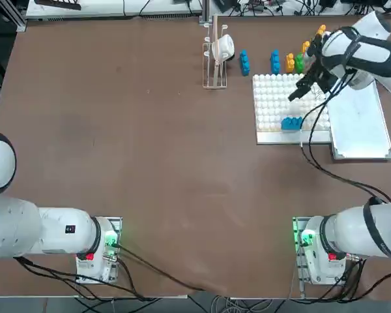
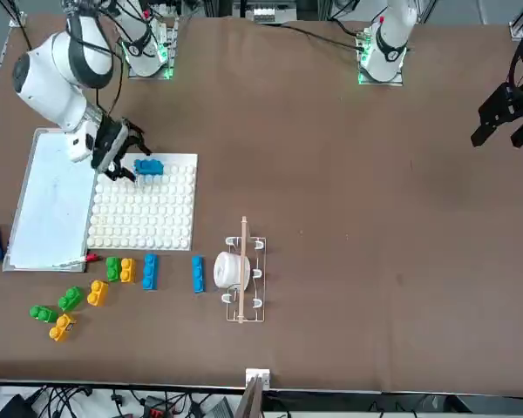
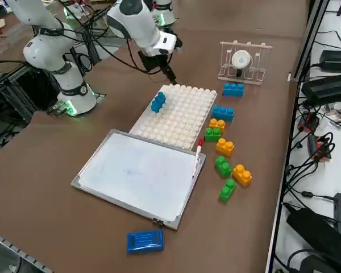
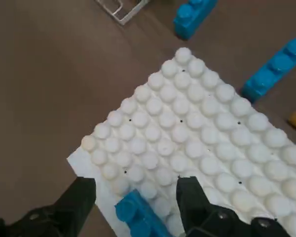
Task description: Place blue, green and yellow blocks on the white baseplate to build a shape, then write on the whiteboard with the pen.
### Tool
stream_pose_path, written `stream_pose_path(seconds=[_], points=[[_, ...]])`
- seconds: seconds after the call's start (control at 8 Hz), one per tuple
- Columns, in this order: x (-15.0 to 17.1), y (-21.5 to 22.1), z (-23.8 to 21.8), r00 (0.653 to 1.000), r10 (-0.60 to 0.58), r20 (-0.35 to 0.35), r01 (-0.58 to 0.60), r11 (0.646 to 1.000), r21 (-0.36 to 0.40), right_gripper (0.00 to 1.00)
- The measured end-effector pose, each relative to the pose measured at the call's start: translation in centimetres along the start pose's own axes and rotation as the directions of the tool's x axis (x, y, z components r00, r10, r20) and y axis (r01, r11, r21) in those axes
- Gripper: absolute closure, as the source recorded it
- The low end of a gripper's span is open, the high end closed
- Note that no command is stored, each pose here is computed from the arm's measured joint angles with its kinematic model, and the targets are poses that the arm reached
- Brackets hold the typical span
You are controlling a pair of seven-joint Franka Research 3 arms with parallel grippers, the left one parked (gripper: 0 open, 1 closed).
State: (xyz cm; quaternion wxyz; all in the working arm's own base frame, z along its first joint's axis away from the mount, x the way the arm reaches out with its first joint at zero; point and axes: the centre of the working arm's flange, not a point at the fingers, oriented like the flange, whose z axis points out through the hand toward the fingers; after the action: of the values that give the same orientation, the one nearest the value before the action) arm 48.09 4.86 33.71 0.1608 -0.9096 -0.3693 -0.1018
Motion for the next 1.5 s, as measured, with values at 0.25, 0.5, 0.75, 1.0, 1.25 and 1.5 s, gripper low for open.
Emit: stream_pose_path(seconds=[0.25, 0.5, 0.75, 1.0, 1.25, 1.5], points=[[1.5, 4.1, 1.2, 0.987, 0.155, 0.037, -0.154, 0.988, -0.031, 0.0], [3.3, 7.3, 2.7, 0.94, 0.333, 0.068, -0.329, 0.942, -0.061, 0.0], [5.3, 9.7, 3.2, 0.853, 0.495, 0.164, -0.485, 0.869, -0.099, 0.0], [7.6, 12.3, 2.4, 0.759, 0.615, 0.215, -0.596, 0.788, -0.152, 0.0], [8.4, 14.7, 3.5, 0.692, 0.694, 0.198, -0.662, 0.719, -0.209, 0.0], [9.3, 16.7, 4.8, 0.66, 0.729, 0.179, -0.688, 0.683, -0.246, 0.0]])
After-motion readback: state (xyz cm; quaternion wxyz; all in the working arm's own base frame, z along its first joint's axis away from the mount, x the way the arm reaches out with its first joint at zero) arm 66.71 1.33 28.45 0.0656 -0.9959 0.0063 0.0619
